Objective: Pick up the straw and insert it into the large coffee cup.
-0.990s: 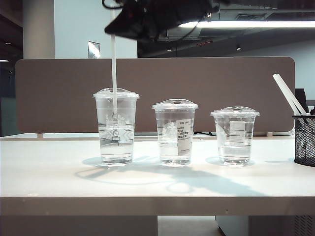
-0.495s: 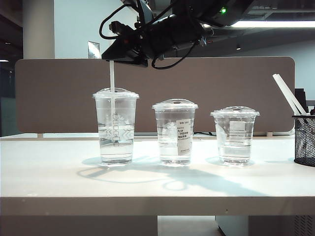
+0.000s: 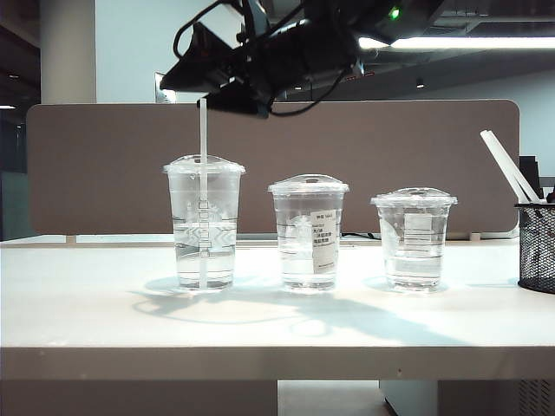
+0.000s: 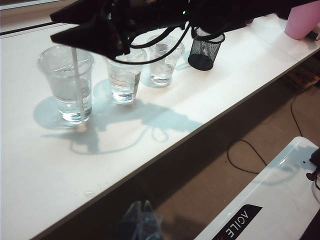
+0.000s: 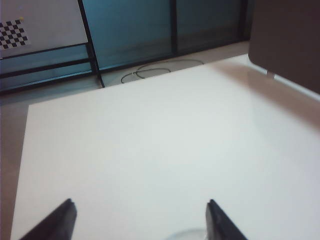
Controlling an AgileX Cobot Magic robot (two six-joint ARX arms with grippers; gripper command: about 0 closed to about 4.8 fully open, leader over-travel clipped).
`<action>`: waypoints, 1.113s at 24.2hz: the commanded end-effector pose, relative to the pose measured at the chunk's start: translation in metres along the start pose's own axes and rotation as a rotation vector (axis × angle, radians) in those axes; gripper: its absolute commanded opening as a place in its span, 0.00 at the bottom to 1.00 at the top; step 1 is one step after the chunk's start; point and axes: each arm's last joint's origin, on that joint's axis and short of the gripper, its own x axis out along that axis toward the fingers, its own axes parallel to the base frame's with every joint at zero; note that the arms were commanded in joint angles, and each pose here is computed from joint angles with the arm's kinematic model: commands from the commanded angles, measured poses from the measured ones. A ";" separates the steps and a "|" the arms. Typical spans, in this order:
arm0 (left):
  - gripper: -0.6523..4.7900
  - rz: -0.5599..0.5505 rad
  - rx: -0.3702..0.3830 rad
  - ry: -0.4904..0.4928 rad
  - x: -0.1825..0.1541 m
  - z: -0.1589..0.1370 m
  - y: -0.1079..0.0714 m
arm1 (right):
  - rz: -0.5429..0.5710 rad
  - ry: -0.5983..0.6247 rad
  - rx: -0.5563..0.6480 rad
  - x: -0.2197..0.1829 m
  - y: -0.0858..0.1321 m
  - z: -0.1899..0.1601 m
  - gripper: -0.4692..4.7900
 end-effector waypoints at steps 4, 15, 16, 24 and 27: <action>0.11 -0.004 0.005 -0.010 0.000 0.001 0.000 | -0.013 -0.051 -0.035 -0.035 0.018 0.052 0.77; 0.11 -0.004 0.005 -0.010 0.000 0.001 0.000 | -0.224 0.114 -0.193 -0.132 0.056 0.086 0.07; 0.11 -0.004 0.005 -0.010 0.000 0.001 0.000 | -0.258 0.112 -0.198 -0.144 0.063 0.083 0.07; 0.11 -0.004 0.005 -0.010 0.000 0.001 0.000 | -0.447 0.098 -0.146 -0.215 0.093 0.027 0.07; 0.11 -0.004 0.005 -0.010 0.000 0.001 0.000 | -0.549 0.059 -0.072 -0.248 0.094 -0.009 0.08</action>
